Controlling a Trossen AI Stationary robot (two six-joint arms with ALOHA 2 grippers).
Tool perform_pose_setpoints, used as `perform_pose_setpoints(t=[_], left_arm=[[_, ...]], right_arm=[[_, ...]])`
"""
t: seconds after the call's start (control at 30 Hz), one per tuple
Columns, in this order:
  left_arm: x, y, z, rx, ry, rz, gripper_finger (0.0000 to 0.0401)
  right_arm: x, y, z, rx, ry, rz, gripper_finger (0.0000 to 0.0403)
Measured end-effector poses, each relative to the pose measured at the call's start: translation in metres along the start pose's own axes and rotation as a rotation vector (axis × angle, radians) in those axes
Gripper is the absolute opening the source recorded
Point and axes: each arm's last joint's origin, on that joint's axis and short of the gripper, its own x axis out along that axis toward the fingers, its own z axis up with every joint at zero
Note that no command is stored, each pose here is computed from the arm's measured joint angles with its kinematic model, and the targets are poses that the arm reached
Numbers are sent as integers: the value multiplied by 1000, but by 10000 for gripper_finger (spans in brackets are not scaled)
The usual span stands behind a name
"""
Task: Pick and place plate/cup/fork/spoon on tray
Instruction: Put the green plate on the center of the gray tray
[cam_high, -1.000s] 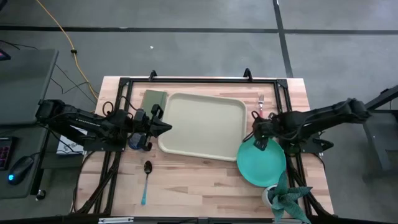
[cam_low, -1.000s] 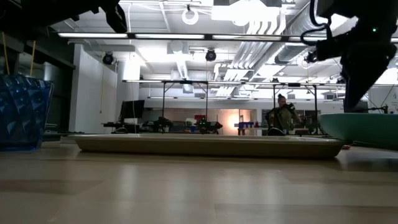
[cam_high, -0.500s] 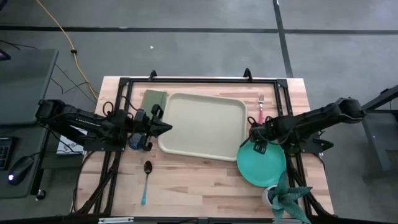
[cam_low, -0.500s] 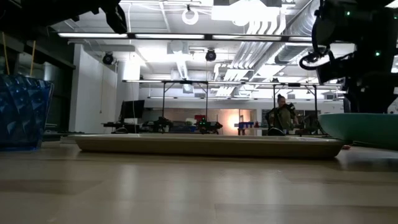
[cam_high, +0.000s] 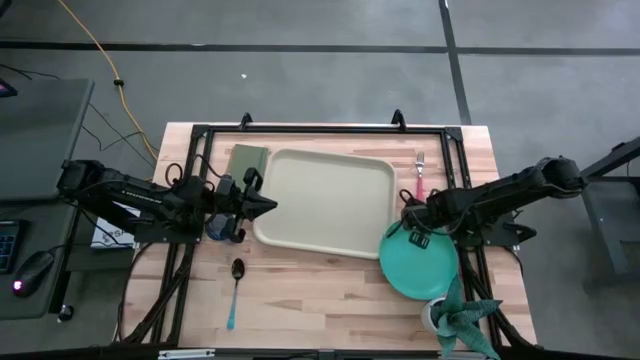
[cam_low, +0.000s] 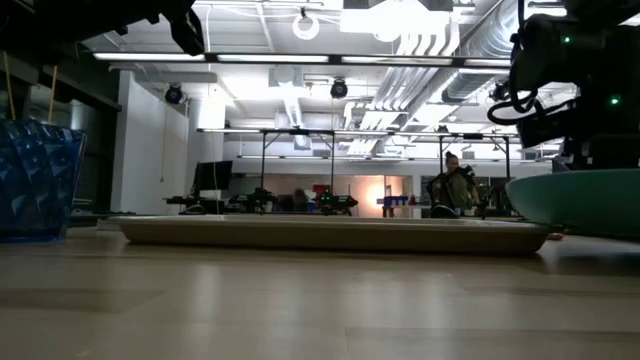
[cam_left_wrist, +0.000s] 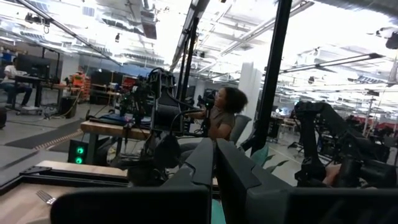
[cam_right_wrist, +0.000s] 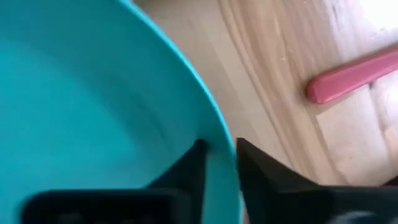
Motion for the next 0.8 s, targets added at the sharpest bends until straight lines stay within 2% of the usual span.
perform_pose_setpoints(t=[0.03, 0.1, 0.2, 0.4, 0.6, 0.8], left_arm=[[0, 0, 0, 0, -3, 4, 0], [0, 0, 1, 0, -8, 7, 0], [0, 0, 1, 1, -8, 9, 0], [0, 0, 1, 1, -8, 9, 0], [0, 0, 1, 1, -8, 9, 0], [0, 0, 1, 1, -9, 9, 0]], right_arm=[[0, 0, 0, -1, 4, 9, 32], [0, 1, 0, 4, 7, 25, 14], [-1, 1, 1, 31, -3, 26, 24], [-11, 0, 1, 41, -9, 66, 6], [-44, 1, 10, 48, -24, 148, 0], [-90, 5, 32, 42, -193, 244, 0]])
